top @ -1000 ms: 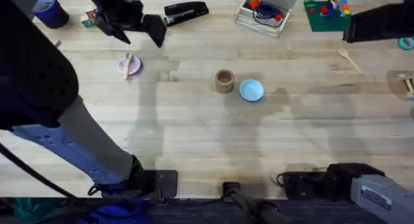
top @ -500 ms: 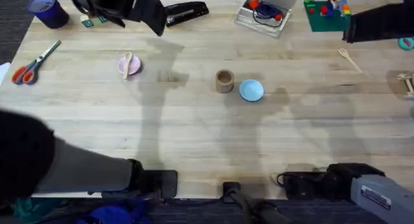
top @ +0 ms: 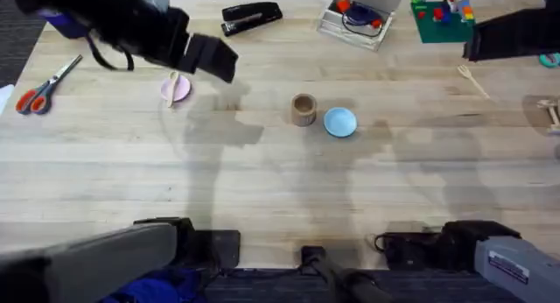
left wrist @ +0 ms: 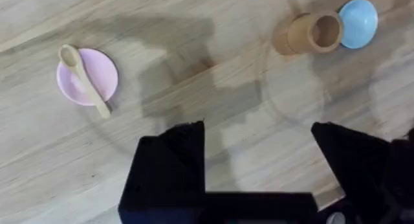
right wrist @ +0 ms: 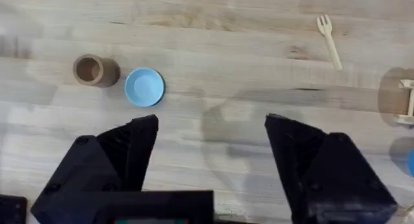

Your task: Pick up a utensil and set it on the pink plate, then put the other utensil in the container.

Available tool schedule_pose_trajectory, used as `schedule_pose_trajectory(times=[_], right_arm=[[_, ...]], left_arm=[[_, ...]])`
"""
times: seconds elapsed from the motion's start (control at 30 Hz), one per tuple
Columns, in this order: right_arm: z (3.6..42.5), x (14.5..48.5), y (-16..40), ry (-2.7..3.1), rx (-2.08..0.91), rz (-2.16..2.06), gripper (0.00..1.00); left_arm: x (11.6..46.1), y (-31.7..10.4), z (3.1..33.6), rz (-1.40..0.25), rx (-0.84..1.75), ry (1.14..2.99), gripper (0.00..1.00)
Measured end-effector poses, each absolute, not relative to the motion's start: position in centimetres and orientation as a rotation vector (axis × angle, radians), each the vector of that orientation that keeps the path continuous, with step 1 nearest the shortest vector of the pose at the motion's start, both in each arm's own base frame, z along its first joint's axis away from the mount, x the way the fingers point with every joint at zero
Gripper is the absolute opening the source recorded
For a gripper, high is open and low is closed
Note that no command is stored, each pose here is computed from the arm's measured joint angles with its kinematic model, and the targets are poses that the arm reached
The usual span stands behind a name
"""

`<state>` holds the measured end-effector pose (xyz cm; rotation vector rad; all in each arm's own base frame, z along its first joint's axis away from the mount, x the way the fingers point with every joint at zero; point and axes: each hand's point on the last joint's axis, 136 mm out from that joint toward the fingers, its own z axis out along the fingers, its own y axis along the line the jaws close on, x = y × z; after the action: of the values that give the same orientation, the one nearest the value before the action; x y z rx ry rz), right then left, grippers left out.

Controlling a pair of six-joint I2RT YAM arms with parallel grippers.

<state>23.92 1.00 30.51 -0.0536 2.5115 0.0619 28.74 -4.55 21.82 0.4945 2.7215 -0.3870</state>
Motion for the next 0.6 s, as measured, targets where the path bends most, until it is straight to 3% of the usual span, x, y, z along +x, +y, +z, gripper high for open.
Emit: schedule_pose_trajectory(times=[0.2,0.6], right_arm=[[30.5,23.9,1.0,2.511,-0.054,0.062,0.995],[30.6,24.0,1.0,2.508,-0.054,0.062,0.995]], left_arm=[[26.9,-5.1,21.9,-0.431,0.51,2.711,0.996],[26.8,-5.5,22.0,-0.486,0.401,2.735,0.995]])
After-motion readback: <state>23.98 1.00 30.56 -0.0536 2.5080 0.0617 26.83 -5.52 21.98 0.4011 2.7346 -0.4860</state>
